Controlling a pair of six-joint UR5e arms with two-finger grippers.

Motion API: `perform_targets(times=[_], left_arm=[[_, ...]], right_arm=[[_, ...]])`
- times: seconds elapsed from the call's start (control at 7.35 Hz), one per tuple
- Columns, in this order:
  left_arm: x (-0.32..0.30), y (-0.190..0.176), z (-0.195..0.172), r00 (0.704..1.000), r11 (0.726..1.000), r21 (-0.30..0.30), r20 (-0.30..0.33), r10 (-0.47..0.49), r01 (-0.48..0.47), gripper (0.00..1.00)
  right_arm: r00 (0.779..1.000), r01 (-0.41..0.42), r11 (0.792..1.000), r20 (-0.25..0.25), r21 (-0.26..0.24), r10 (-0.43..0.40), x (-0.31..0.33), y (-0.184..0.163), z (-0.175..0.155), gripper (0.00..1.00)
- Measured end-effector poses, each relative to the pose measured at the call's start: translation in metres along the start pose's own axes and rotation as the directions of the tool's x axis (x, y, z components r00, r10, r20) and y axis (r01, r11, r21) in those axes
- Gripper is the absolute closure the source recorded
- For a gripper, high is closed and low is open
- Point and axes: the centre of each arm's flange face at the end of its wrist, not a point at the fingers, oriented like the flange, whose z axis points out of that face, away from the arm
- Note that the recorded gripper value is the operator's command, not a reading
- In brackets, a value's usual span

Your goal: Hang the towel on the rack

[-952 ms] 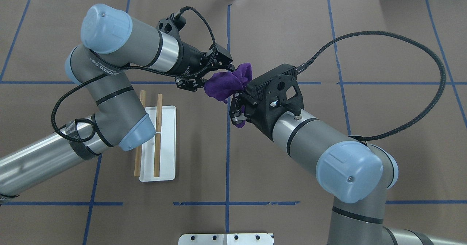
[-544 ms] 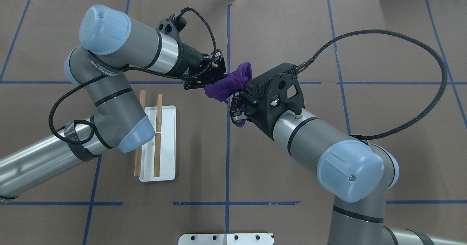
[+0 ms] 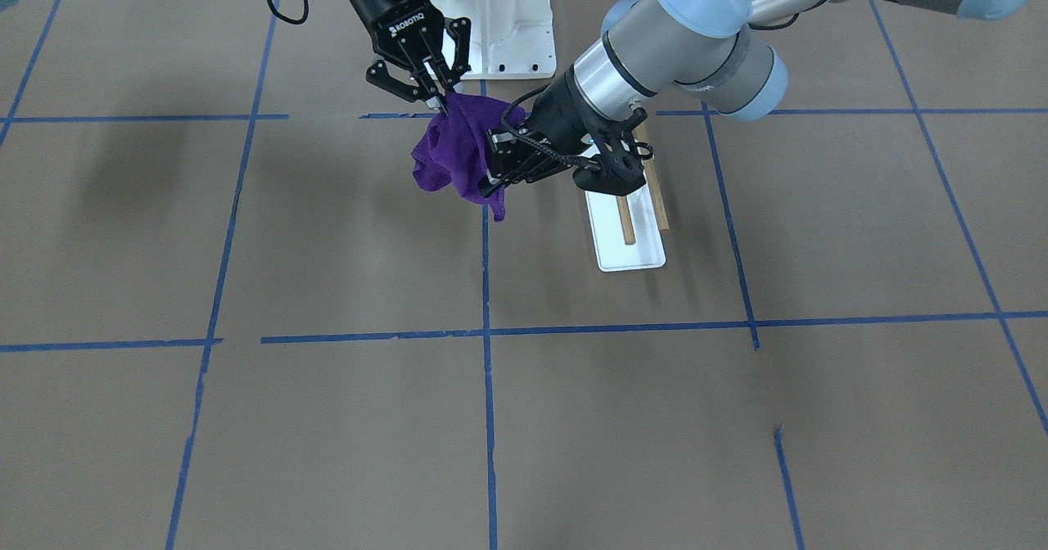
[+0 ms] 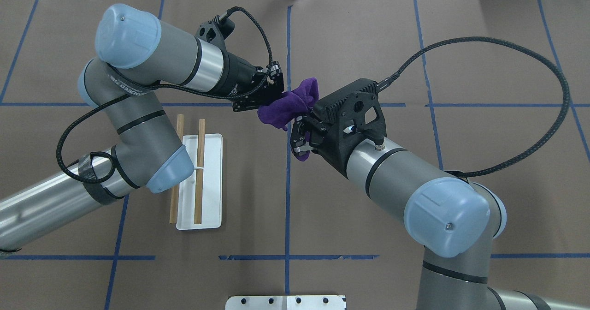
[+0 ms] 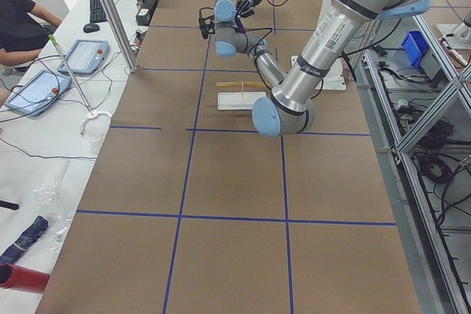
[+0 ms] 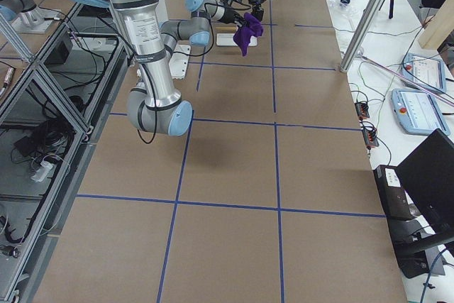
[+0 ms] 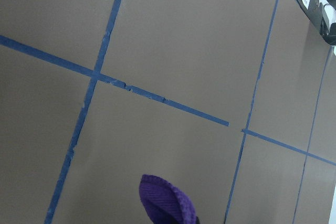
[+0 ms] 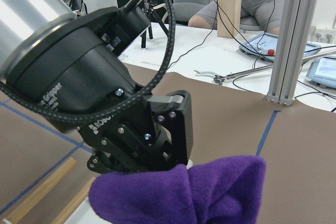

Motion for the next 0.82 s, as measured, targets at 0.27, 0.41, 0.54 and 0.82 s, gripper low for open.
perform_targets(times=[0.27, 0.41, 0.54, 0.82], left_arm=[[0.004, -0.001, -0.007, 1.000, 1.000, 0.007, -0.011, 0.004, -0.004, 1.00], [0.006, -0.005, -0.012, 1.000, 1.000, 0.014, -0.015, 0.005, -0.005, 1.00], [0.008, -0.005, -0.016, 1.000, 1.000, 0.018, -0.020, 0.007, -0.007, 1.00], [0.015, 0.000, -0.027, 0.999, 1.000, 0.020, -0.039, 0.017, -0.016, 1.00]], right_arm=[[1.000, 0.002, 1.000, 0.015, -0.020, -0.002, 0.014, 0.002, -0.021, 0.00], [1.000, 0.020, 0.998, 0.006, -0.060, -0.020, 0.032, 0.013, -0.036, 0.00], [0.999, 0.041, 0.993, -0.006, -0.111, -0.042, 0.054, 0.025, -0.057, 0.00], [0.997, 0.066, 0.966, -0.020, -0.250, -0.074, 0.109, 0.044, -0.111, 0.00]])
